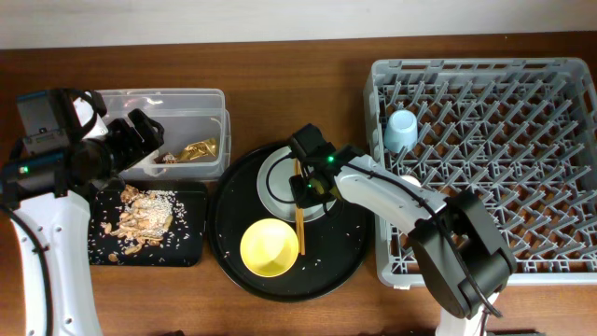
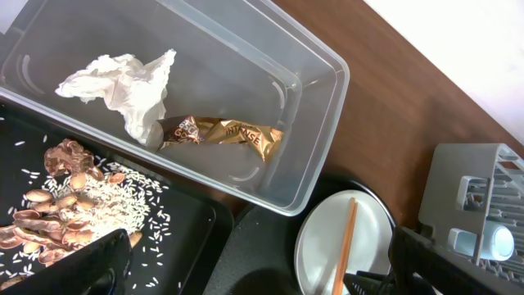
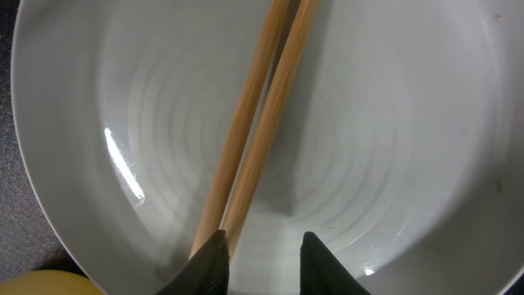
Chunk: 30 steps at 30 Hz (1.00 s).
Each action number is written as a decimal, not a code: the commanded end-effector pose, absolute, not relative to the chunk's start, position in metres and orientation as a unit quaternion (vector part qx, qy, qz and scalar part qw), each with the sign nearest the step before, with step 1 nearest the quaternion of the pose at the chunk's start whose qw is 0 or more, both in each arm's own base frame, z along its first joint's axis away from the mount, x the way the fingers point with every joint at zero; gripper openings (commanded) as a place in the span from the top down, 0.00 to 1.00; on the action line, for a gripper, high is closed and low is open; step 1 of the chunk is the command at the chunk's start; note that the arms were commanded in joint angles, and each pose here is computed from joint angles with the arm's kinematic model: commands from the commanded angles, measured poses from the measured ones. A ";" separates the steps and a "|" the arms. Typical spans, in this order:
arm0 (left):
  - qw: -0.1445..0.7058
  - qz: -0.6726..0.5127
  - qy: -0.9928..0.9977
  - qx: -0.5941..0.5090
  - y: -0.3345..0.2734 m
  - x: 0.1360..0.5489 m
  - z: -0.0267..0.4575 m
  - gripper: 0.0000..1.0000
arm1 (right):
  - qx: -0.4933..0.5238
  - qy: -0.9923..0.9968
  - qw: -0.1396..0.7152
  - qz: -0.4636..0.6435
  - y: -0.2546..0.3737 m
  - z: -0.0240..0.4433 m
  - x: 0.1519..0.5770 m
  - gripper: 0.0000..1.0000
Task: Sort waste into correct bins and load items into the dishwasher rack
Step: 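Reach right gripper to the chopsticks on the white plate and grasp one, then carry the chopstick with the right gripper and stand it in the rack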
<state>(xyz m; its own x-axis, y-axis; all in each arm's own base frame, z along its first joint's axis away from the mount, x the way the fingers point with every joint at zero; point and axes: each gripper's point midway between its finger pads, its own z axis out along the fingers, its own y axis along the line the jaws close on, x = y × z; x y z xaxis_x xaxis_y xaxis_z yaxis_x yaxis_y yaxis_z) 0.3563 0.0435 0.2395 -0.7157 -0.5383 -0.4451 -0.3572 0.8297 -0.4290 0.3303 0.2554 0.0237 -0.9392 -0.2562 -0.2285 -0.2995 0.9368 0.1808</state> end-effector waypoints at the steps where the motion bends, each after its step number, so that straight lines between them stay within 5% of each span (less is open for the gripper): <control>1: 0.289 -0.152 0.913 -0.243 0.047 0.356 0.239 0.01 | -0.138 0.980 0.099 0.105 0.257 0.023 0.329 0.72; 17: 0.288 -0.152 0.914 -0.243 0.047 0.356 0.239 0.01 | -0.118 0.986 0.102 0.065 0.248 0.021 0.327 0.72; 28: 0.288 -0.152 0.914 -0.243 0.047 0.356 0.239 0.01 | -0.059 0.991 0.093 0.070 0.244 0.011 0.322 0.77; 30: 0.288 -0.152 0.914 -0.243 0.047 0.356 0.239 0.01 | -0.059 0.992 0.091 0.069 0.243 0.009 0.320 0.85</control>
<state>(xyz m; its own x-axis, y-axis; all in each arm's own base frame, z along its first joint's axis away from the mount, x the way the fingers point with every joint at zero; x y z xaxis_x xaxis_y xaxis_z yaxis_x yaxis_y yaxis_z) 0.3562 0.0435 0.2395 -0.7157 -0.5383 -0.4451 -0.3572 0.8297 -0.4290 0.3244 0.2437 0.0144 -0.9751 -0.1034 -0.1960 -0.1324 0.9811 0.1408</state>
